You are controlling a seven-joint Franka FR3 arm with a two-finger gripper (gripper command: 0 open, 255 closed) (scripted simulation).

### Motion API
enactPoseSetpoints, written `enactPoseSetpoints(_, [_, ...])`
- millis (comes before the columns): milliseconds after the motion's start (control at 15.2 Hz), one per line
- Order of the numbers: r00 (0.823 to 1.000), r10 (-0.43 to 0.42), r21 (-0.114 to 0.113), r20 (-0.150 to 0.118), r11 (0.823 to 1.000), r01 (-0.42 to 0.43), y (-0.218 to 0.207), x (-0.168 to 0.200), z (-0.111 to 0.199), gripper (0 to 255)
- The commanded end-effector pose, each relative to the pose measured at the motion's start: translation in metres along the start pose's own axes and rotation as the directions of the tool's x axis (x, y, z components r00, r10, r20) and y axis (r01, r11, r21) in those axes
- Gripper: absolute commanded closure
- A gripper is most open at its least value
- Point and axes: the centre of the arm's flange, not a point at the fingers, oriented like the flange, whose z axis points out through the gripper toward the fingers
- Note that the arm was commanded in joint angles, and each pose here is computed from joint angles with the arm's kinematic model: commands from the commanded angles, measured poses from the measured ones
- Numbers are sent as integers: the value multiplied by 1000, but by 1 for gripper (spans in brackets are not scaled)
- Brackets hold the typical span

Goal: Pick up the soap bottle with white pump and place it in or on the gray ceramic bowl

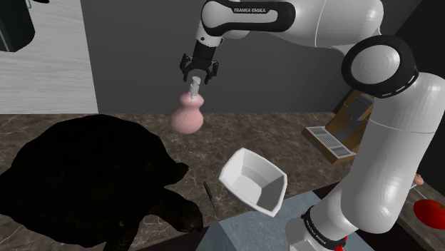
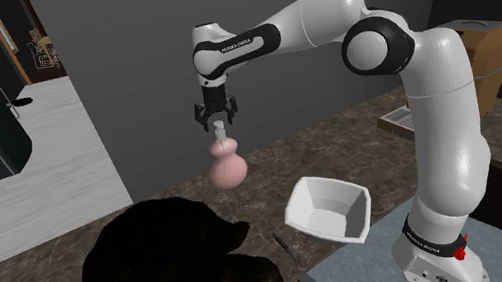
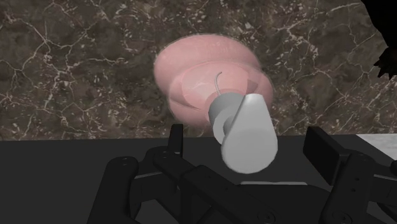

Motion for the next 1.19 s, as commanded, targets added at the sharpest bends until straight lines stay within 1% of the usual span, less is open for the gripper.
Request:
enactPoseSetpoints(0, [1000,0,0,0,1000,0,0,0,0,0])
enactPoseSetpoints(198, [1000,0,0,0,1000,0,0,0,0,0])
enactPoseSetpoints(264, [1000,0,0,0,1000,0,0,0,0,255])
enactPoseSetpoints(858, [1000,0,0,0,1000,0,0,0,0,255])
enactPoseSetpoints(1122, [1000,0,0,0,1000,0,-1,0,-21,255])
